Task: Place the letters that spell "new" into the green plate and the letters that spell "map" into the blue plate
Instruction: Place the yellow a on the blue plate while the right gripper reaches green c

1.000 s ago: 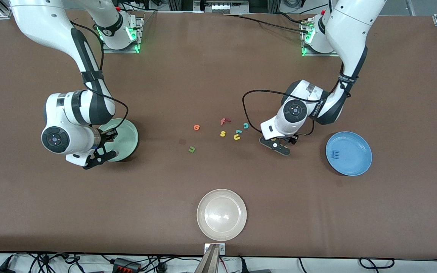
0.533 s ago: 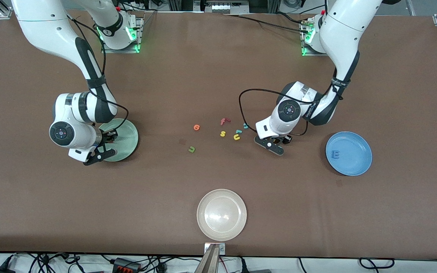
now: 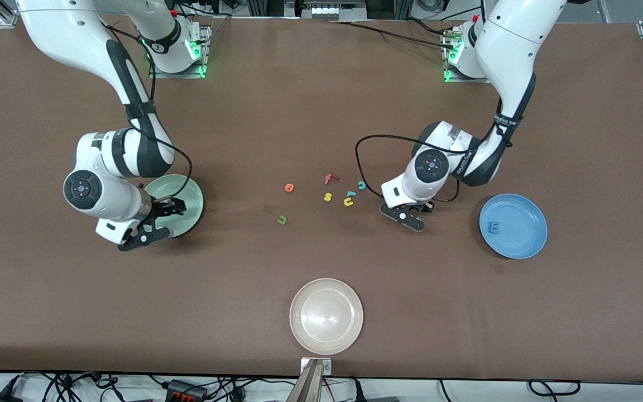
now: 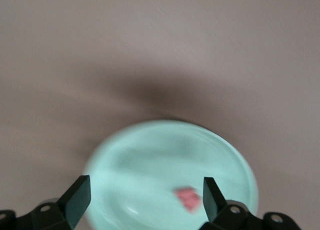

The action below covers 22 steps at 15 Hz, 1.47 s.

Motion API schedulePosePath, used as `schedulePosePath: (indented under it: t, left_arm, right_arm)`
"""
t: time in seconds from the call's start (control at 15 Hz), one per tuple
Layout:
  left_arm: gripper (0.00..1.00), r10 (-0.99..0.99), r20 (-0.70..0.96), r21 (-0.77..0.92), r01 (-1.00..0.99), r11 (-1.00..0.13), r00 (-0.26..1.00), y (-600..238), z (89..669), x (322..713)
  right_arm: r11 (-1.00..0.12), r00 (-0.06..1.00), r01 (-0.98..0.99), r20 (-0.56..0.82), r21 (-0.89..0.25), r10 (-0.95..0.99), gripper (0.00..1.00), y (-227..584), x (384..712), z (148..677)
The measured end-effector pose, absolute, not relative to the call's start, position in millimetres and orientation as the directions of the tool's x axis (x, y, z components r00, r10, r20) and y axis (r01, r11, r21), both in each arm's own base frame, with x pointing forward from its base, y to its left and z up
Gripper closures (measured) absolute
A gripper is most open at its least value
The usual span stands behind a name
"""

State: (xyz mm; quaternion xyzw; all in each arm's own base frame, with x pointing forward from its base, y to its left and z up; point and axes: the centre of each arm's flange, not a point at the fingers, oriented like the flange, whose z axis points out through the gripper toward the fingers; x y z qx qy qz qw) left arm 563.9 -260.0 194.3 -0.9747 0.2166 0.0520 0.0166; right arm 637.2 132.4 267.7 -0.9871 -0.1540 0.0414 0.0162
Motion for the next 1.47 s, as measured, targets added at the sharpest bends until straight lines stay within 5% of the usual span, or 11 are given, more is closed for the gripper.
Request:
schedulePosePath:
  t: [0.4, 0.87, 1.0, 1.47]
  left_arm:
    - [0.73, -0.282, -0.201, -0.034, -0.294, -0.955, 0.938, -101, 279, 636]
    - [0.73, -0.184, -0.297, -0.032, -0.203, -0.979, 0.937, -2, 205, 629]
    - [0.72, -0.17, -0.306, -0.02, -0.185, -0.983, 0.937, 11, 179, 615]
    - [0.15, -0.171, -0.305, -0.01, -0.183, -0.983, 0.937, 9, 191, 611]
  right_arm:
    - [-0.986, 0.986, 0.163, -0.021, -0.046, 0.164, 0.0, 291, 634, 265]
    - [-0.959, 0.96, -0.274, 0.044, -0.079, -0.278, 0.01, 343, 633, 219]
    - [-0.942, 0.943, -0.324, 0.048, -0.088, -0.329, 0.11, 359, 626, 206]
    - [-0.916, 0.918, -0.392, 0.036, -0.087, -0.396, 0.28, 390, 607, 197]
